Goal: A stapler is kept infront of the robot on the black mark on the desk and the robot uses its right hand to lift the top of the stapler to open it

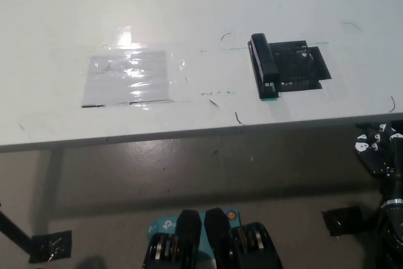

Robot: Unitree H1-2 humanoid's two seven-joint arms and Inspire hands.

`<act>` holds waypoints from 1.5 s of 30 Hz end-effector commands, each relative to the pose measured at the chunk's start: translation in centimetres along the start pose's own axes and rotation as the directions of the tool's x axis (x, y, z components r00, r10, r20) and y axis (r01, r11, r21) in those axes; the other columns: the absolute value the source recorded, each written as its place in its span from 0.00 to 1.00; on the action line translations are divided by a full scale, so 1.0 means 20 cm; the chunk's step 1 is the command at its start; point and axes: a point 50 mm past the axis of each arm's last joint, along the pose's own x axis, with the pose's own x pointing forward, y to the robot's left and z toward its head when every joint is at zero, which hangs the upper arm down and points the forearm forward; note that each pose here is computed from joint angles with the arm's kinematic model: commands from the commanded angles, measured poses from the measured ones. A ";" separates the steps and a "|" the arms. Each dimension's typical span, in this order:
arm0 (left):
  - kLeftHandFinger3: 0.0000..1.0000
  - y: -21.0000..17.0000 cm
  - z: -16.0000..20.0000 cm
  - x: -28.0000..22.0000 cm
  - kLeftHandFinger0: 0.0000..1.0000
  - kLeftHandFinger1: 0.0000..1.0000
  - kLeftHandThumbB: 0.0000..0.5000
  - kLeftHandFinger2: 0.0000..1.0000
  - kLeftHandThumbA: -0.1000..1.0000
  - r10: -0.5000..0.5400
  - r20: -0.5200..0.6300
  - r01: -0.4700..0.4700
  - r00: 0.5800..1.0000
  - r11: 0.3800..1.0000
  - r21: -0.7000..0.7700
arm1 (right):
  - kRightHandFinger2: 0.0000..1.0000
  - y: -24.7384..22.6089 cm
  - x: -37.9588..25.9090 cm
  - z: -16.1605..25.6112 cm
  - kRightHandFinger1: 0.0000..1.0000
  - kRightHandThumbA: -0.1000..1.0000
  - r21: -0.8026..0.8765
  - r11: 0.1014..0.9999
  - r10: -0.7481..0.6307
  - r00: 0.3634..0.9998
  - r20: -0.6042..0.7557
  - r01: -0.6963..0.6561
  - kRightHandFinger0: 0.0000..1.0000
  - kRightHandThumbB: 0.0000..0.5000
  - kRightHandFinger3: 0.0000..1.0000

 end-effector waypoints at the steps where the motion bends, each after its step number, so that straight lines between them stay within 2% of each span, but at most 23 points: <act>1: 0.72 0.01 0.08 0.02 0.19 0.19 0.00 0.41 0.27 0.014 0.046 -0.014 0.999 1.000 -0.001 | 0.23 -0.01 0.03 0.09 0.09 0.28 -0.001 1.000 -0.012 0.997 0.076 0.012 0.03 0.02 0.49; 5: 0.71 0.01 0.08 0.02 0.19 0.20 0.00 0.41 0.28 0.012 0.043 -0.012 0.999 1.000 -0.009 | 0.24 0.03 0.08 0.22 0.13 0.27 -0.002 1.000 -0.002 0.993 0.117 0.002 0.09 0.00 0.49; 8: 0.72 0.01 0.07 0.01 0.19 0.20 0.00 0.43 0.29 0.011 0.043 -0.011 0.999 1.000 -0.007 | 0.25 0.10 0.15 0.39 0.13 0.23 0.045 0.998 0.026 0.986 0.165 -0.034 0.09 0.00 0.49; 10: 0.71 0.00 0.06 0.01 0.18 0.20 0.00 0.42 0.29 0.011 0.044 -0.011 0.999 1.000 -0.008 | 0.28 0.16 0.20 0.51 0.15 0.23 0.040 0.996 0.071 0.975 0.211 -0.082 0.11 0.00 0.56; 11: 0.71 0.01 0.06 0.01 0.18 0.20 0.00 0.43 0.29 0.011 0.043 -0.011 0.999 1.000 -0.008 | 0.30 0.18 0.21 0.55 0.18 0.27 0.047 0.994 0.087 0.972 0.220 -0.100 0.14 0.00 0.57; 14: 0.70 0.01 0.06 0.01 0.18 0.20 0.00 0.42 0.29 0.014 0.039 -0.014 0.999 1.000 -0.010 | 0.33 0.25 0.25 0.67 0.22 0.29 0.058 0.986 0.137 0.961 0.240 -0.155 0.20 0.00 0.59; 15: 0.70 0.00 0.07 0.01 0.20 0.21 0.00 0.43 0.30 0.013 0.045 -0.013 0.999 1.000 -0.004 | 0.33 0.32 0.26 0.76 0.20 0.31 0.091 0.977 0.166 0.958 0.235 -0.192 0.16 0.01 0.57; 18: 0.70 0.00 0.07 0.01 0.21 0.22 0.00 0.44 0.30 0.016 0.038 -0.015 0.999 1.000 -0.010 | 0.33 0.40 0.25 0.82 0.21 0.32 0.118 0.963 0.211 0.950 0.228 -0.242 0.17 0.00 0.57; 20: 0.71 0.00 0.07 0.01 0.20 0.21 0.00 0.44 0.30 0.010 0.043 -0.009 0.999 1.000 -0.008 | 0.35 0.46 0.25 0.84 0.25 0.30 0.146 0.953 0.234 0.952 0.197 -0.265 0.21 0.00 0.59; 26: 0.69 0.00 0.07 0.01 0.19 0.20 0.00 0.41 0.30 0.015 0.043 -0.014 0.999 1.000 -0.013 | 0.38 0.54 0.24 0.82 0.25 0.33 0.202 0.940 0.257 0.959 0.115 -0.276 0.20 0.00 0.59; 27: 0.69 0.01 0.07 0.01 0.19 0.20 0.00 0.42 0.29 0.010 0.047 -0.009 0.999 1.000 -0.012 | 0.39 0.55 0.24 0.78 0.26 0.34 0.239 0.934 0.256 0.964 0.077 -0.267 0.24 0.00 0.60; 30: 0.69 0.00 0.08 0.01 0.19 0.20 0.00 0.41 0.28 0.012 0.054 -0.011 0.998 1.000 -0.024 | 0.39 0.57 0.24 0.75 0.27 0.36 0.276 0.930 0.248 0.969 0.022 -0.244 0.24 0.00 0.61; 34: 0.71 0.00 0.08 0.01 0.19 0.21 0.00 0.43 0.30 0.012 0.051 -0.011 0.999 1.000 -0.017 | 0.42 0.60 0.21 0.65 0.29 0.39 0.412 0.895 0.223 0.971 -0.090 -0.168 0.24 0.00 0.66; 37: 0.71 0.00 0.08 0.01 0.22 0.22 0.00 0.42 0.30 0.014 0.052 -0.013 0.999 1.000 -0.018 | 0.45 0.61 0.19 0.61 0.31 0.34 0.468 0.874 0.213 0.969 -0.125 -0.132 0.26 0.00 0.69; 38: 0.72 0.00 0.07 0.01 0.23 0.23 0.00 0.44 0.30 0.013 0.050 -0.012 0.999 1.000 -0.020 | 0.55 0.63 0.17 0.57 0.39 0.32 0.541 0.838 0.200 0.965 -0.171 -0.077 0.32 0.00 0.78; 44: 0.69 -0.01 0.08 0.01 0.21 0.21 0.00 0.42 0.30 0.018 0.052 -0.017 0.998 1.000 -0.020 | 0.63 0.66 0.18 0.55 0.45 0.31 0.618 0.786 0.168 0.955 -0.245 0.021 0.39 0.00 0.81; 45: 0.69 -0.01 0.08 0.01 0.21 0.21 0.00 0.42 0.30 0.018 0.052 -0.017 0.998 1.000 -0.016 | 0.67 0.67 0.17 0.55 0.48 0.31 0.627 0.779 0.167 0.954 -0.248 0.027 0.39 0.00 0.83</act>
